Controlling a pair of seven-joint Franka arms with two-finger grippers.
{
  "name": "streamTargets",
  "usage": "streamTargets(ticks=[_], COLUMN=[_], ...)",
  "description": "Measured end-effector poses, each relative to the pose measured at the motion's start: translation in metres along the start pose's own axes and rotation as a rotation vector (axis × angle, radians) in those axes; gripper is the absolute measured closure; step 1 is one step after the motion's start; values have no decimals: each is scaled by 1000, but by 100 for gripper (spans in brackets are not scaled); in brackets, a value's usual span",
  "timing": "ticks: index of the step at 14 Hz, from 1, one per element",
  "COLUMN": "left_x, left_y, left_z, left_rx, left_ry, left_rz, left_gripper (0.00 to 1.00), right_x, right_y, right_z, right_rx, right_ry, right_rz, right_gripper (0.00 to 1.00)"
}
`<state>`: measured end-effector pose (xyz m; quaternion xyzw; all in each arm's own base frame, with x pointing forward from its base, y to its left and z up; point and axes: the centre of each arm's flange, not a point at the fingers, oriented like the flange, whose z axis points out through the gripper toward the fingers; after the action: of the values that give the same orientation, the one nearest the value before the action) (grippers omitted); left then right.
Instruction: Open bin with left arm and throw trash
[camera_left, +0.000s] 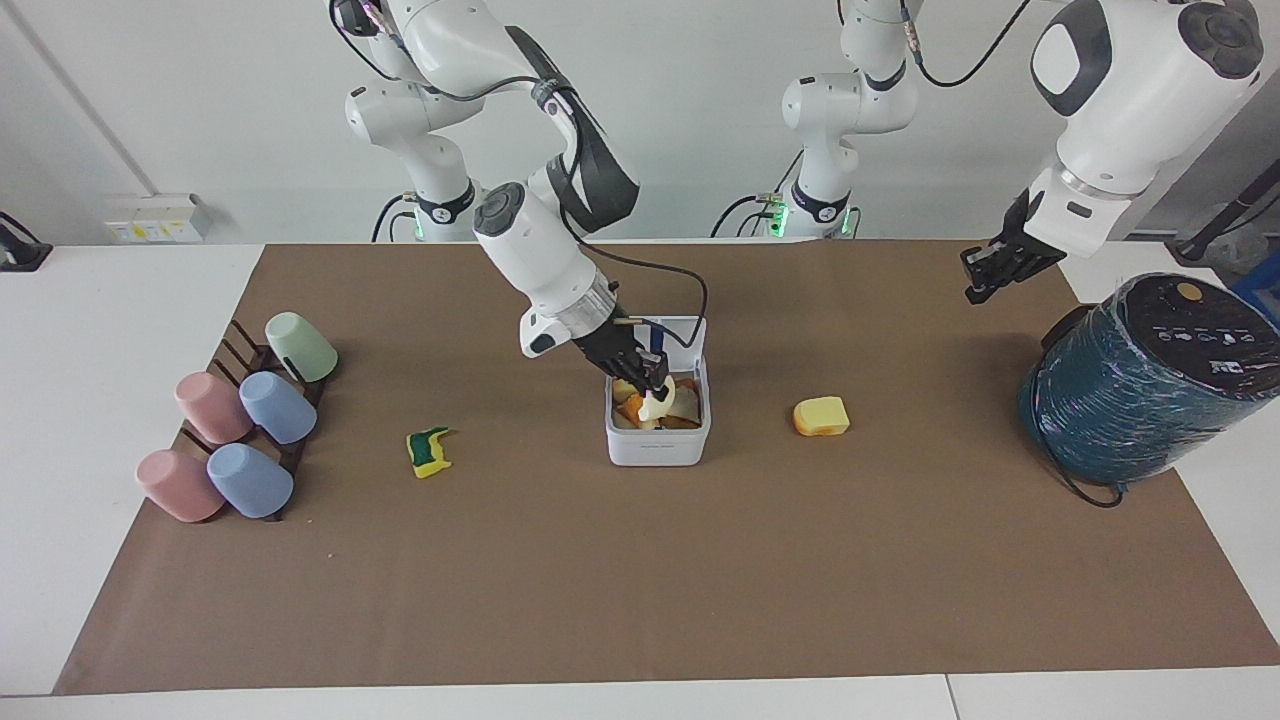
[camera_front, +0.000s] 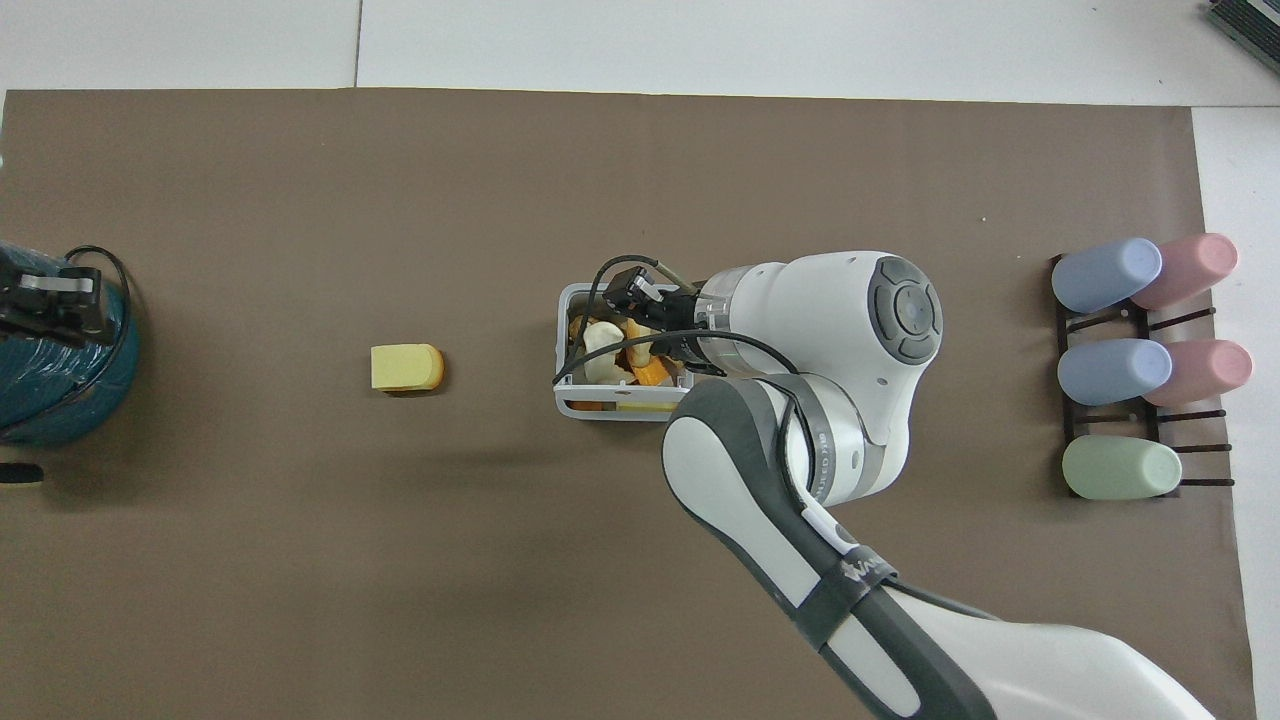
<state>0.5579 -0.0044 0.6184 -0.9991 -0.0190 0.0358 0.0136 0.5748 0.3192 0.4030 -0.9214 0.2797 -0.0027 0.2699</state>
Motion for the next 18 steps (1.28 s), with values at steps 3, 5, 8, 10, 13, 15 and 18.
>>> streamTargets(ticks=[3,5,8,10,13,15,18], left_x=[-7,-8,-8,-8,-7,-8,-10], left_y=[-32,-37,-30,-23,-7,10,25], left_z=[-7,-8,-9,-9,-13,-14,-16], left_rx=[2,2,2,3,5,6,6], left_ry=[3,3,3,6,29,35,40], left_rz=[32,34,46,60,88,119,147], left_gripper=[76,74,41,19,0,0,0], right_x=[0,2,37,74,129,154,169], right_y=[-3,-7,2,28,82,121,162], right_z=[-4,-17,-61,-83,-107,-114,-109], right_rx=[7,18,-67,-187,-313,-361,-419], right_ry=[4,25,178,244,210,168,108], right_rz=[-3,-19,-159,-282,-506,-625,-726], right_gripper=[0,0,0,0,0,0,0])
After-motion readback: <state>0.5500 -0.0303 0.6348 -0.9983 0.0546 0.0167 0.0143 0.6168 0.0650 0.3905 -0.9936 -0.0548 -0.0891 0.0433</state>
